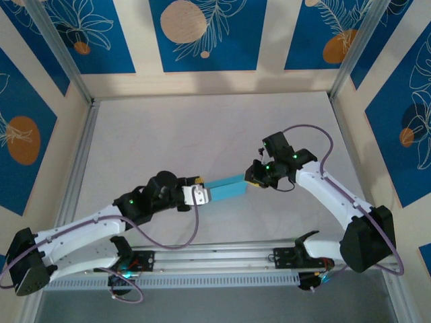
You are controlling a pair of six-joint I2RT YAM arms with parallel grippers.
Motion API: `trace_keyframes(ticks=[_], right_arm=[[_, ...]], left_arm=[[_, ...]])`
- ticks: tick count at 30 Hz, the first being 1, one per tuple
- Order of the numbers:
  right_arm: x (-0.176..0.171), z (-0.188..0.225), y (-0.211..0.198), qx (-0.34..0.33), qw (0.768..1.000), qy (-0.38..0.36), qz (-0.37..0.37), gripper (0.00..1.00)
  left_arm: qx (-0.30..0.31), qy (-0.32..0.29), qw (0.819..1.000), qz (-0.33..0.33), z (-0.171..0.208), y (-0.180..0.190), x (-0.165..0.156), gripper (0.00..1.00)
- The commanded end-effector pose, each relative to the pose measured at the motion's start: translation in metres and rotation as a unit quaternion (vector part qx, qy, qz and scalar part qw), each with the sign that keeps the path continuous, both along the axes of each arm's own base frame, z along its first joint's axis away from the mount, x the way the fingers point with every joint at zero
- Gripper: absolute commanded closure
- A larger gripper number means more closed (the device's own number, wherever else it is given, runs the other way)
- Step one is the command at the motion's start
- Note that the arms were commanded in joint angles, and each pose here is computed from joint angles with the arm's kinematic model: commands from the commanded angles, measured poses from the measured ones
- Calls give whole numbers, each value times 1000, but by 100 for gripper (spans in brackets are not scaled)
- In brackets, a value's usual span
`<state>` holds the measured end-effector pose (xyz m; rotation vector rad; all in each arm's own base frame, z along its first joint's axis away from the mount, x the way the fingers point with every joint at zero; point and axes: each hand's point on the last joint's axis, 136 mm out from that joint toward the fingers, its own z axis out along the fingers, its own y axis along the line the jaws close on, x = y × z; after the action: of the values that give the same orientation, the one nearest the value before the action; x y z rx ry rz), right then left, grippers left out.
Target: Fold the paper box
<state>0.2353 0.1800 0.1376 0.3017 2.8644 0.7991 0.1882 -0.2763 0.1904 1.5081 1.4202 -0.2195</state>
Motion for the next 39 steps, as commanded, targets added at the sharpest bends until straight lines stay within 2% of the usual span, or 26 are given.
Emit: trace_keyframes(ticks=[1, 3, 5, 8, 10, 12, 16, 18, 21, 24, 28, 34, 39], right_arm=[[-13, -22, -16, -58, 998, 39, -7, 79], [-14, -22, -17, -61, 997, 39, -8, 80], [-15, -22, -17, -63, 997, 40, -8, 80], [-15, -20, -16, -64, 997, 39, -7, 80], [-15, -20, -16, -65, 997, 38, -7, 80], [-16, -19, -16, -66, 997, 38, -9, 80], [-17, -18, -16, -67, 997, 39, -10, 80], [-18, -19, -16, -67, 997, 39, -10, 80], [-19, -19, -16, -68, 997, 40, -11, 80], [-20, -20, -16, -68, 997, 40, -10, 80], [-21, -19, -18, -69, 997, 39, -12, 80], [-21, -20, -17, -67, 997, 40, -13, 80], [-22, -20, -17, -67, 997, 40, -13, 80]], left_arm=[[-36, 23, 999, 2, 9, -1, -5, 59], [-65, 17, 997, 27, 22, 3, 1, 62], [-128, 9, 989, 77, 51, 10, 12, 68], [-229, 40, 960, 154, 89, 26, 22, 71], [-260, 98, 939, 201, 94, 35, 25, 71], [-260, 168, 918, 246, 86, 40, 25, 71], [-208, 293, 877, 319, 45, 45, 15, 70], [-182, 336, 856, 347, 25, 47, 11, 70], [-154, 403, 827, 361, 5, 44, 3, 64], [-135, 452, 785, 401, -12, 56, 4, 64], [-166, 520, 735, 402, -26, 60, 2, 64], [-207, 545, 712, 391, -26, 58, 11, 63], [-206, 578, 694, 378, -34, 49, 11, 62]])
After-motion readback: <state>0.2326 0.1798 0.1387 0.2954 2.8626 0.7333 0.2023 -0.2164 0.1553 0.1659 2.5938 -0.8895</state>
